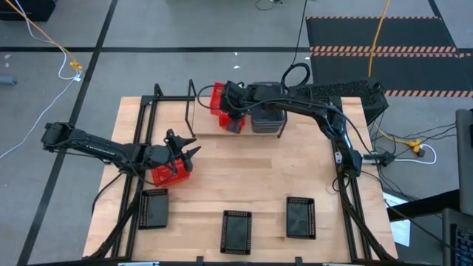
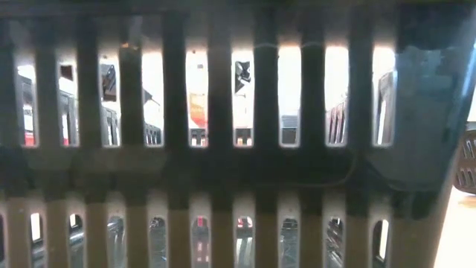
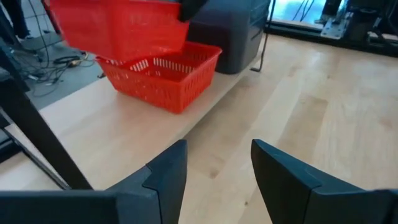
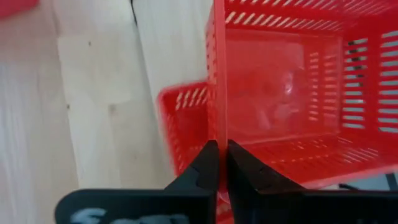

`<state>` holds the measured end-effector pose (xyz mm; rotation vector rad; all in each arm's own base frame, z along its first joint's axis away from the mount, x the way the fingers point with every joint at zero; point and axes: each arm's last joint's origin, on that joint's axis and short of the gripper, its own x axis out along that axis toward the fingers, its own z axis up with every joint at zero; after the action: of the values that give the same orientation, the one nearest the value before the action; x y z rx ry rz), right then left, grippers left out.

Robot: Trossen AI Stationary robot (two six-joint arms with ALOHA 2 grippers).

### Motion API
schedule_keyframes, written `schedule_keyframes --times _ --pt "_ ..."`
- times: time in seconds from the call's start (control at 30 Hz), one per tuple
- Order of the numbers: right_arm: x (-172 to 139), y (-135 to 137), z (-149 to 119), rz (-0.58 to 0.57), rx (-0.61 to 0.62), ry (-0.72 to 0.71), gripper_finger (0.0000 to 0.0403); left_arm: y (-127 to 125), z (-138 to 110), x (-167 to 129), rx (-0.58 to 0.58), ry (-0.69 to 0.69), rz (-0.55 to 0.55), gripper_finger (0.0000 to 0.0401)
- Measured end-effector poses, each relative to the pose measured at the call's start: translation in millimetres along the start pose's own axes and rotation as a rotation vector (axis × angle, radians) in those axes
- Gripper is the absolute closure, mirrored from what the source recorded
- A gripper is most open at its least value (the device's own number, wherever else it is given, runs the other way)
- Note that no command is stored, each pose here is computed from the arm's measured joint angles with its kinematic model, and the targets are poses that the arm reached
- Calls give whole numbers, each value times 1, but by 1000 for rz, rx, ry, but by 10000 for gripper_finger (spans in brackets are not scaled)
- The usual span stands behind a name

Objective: Stack baskets on shelf by color
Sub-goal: Stack the bottom red bin on top of the red bin on the shelf

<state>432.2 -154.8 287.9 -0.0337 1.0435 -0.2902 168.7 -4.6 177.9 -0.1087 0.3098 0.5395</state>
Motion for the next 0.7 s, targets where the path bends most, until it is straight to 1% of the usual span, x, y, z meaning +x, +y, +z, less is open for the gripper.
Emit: schedule_keyframes --times 0.2,0.27,0.37,0.7 --pt "12 3 -12 9 7 76 395 0 0 0 2 2 0 219" --pt "17 4 -18 -13 1 115 395 0 0 0 1 2 1 219" --pt "22 4 -23 -49 -42 146 395 0 0 0 2 1 0 219" --pt "26 6 -32 -27 -100 211 394 0 0 0 1 1 1 219"
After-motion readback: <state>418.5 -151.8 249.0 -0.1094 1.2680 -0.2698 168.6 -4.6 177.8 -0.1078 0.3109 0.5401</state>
